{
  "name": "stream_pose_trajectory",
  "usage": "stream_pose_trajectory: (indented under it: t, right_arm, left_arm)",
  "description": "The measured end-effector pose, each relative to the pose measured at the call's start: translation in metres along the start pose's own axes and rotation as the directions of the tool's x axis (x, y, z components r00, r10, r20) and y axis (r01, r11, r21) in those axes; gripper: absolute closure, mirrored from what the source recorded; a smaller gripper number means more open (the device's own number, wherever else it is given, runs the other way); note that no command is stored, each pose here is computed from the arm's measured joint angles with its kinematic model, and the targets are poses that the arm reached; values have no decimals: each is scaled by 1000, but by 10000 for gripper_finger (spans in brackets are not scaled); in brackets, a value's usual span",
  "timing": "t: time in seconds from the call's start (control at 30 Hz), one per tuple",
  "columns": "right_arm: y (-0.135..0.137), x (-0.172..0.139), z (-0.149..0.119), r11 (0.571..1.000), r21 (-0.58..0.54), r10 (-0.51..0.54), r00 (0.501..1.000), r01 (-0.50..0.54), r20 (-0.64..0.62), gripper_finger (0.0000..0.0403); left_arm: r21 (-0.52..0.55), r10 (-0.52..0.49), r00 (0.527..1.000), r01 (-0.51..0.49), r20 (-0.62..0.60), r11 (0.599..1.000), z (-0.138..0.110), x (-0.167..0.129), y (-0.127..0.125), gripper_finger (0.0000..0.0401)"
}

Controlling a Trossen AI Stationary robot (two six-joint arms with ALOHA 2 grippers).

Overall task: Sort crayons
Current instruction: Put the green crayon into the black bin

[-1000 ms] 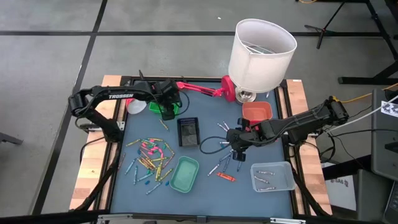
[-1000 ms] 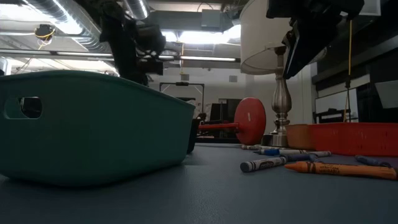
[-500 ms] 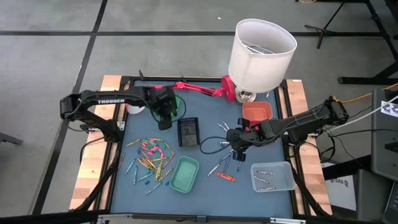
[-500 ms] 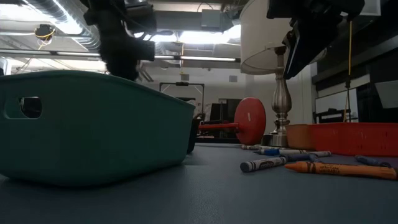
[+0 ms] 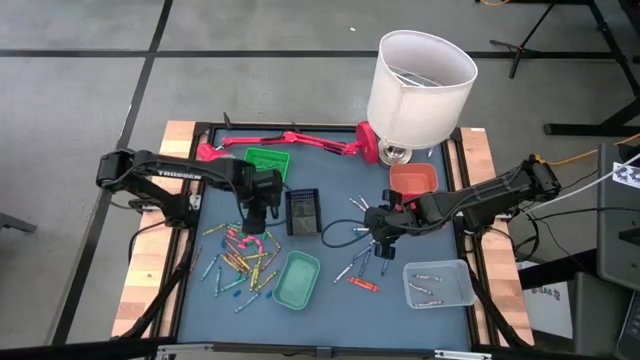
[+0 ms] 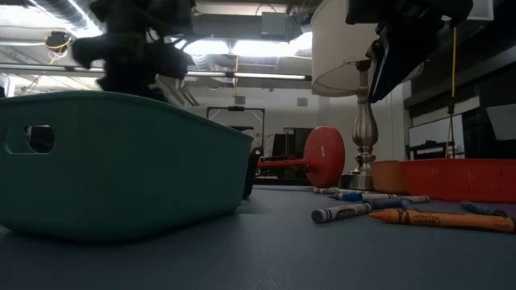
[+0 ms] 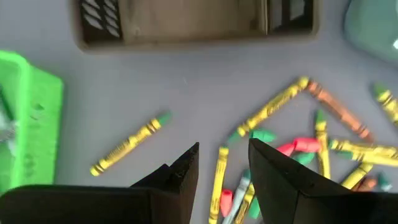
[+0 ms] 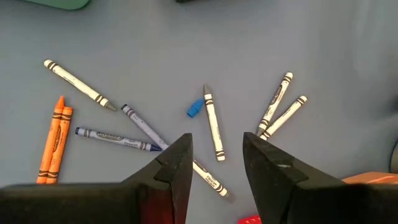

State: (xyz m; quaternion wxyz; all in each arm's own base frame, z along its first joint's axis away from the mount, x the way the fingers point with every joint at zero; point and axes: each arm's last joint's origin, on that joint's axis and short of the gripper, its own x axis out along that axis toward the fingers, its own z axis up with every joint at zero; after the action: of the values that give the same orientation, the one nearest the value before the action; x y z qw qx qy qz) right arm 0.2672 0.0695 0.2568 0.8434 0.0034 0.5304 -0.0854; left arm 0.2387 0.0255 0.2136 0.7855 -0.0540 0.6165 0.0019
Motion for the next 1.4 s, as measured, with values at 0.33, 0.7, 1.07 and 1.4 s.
stream_pose_trajectory:
  t: [0.33, 0.7, 1.07, 1.4]
  right_arm:
    - [0, 0, 0, 1000, 0, 0, 1000, 0, 0, 263]
    - [0, 0, 0, 1000, 0, 0, 1000, 0, 0, 263]
    - [0, 0, 0, 1000, 0, 0, 1000, 0, 0, 263]
    - [0, 0, 0, 1000, 0, 0, 1000, 0, 0, 263]
  left_arm:
    - [-7, -6, 999, 6, -34, 1000, -34, 49, -7, 278]
    - [-5, -6, 1000, 6, -21, 1000, -55, 72, -5, 278]
    - [5, 28, 1000, -28, 8, 1000, -56, 76, -3, 333]
    - [118, 31, 999, -35, 39, 992, -54, 76, -3, 390]
